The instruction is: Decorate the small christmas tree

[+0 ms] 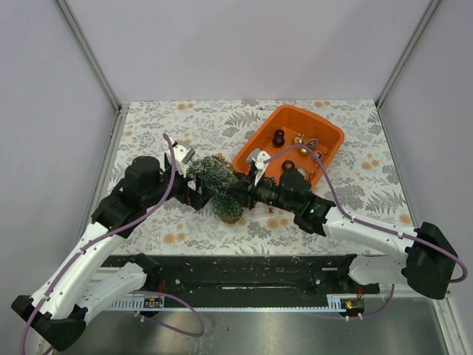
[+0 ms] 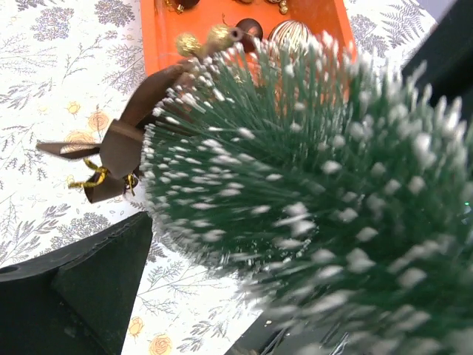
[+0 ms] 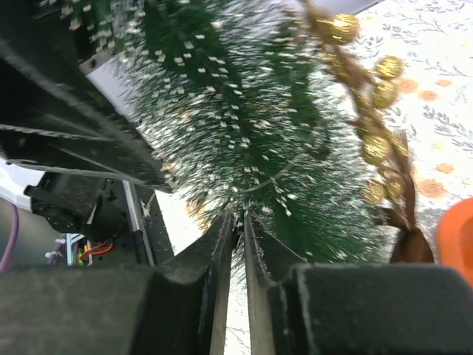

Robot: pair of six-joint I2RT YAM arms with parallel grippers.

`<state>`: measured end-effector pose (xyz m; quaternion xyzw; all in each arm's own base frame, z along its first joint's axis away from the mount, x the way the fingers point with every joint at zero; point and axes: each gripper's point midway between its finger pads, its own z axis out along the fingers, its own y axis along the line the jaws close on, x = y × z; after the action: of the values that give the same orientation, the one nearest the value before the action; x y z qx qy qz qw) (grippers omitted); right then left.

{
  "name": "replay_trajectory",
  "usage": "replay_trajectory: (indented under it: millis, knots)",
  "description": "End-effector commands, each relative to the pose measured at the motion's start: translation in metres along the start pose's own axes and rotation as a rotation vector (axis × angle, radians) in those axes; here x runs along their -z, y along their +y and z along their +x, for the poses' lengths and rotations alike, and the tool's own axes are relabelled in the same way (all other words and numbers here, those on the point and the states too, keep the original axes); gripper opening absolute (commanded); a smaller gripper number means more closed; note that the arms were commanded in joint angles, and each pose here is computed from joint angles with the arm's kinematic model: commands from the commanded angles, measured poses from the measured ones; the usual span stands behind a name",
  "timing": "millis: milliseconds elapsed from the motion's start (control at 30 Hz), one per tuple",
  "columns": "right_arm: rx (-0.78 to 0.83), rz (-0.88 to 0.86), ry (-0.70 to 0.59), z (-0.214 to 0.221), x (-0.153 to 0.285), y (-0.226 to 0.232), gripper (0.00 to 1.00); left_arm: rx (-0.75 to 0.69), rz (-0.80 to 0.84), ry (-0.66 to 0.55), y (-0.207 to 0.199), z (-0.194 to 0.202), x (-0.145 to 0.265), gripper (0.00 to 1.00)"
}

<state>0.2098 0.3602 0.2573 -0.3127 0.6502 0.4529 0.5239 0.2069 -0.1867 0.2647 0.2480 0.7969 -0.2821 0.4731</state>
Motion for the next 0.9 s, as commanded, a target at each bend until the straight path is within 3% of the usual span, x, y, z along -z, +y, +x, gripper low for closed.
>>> replay_trajectory:
  millis: [0,433,500,700,767,867]
  knots:
    - [0.053,0.009,-0.091,-0.016,-0.003,0.025,0.17,0.016,-0.007,-0.128,-0.003,-0.041,0.006,0.98]
    - [0.172,0.179,-0.112,-0.004,-0.008,0.058,0.04,-0.026,0.096,-0.130,-0.017,-0.038,-0.003,0.85]
    - [0.213,0.234,-0.122,-0.002,-0.010,0.062,0.04,-0.053,0.144,-0.130,-0.025,-0.036,-0.003,0.77]
    - [0.255,0.363,-0.100,0.008,-0.010,0.059,0.09,-0.189,0.313,-0.107,-0.047,-0.019,0.001,0.32]
    - [0.248,0.389,-0.117,0.003,-0.003,0.056,0.12,-0.238,0.344,-0.103,-0.051,-0.015,0.004,0.28]
    - [0.248,0.405,-0.127,-0.007,0.011,0.052,0.25,-0.322,0.370,-0.090,-0.051,-0.008,0.005,0.25]
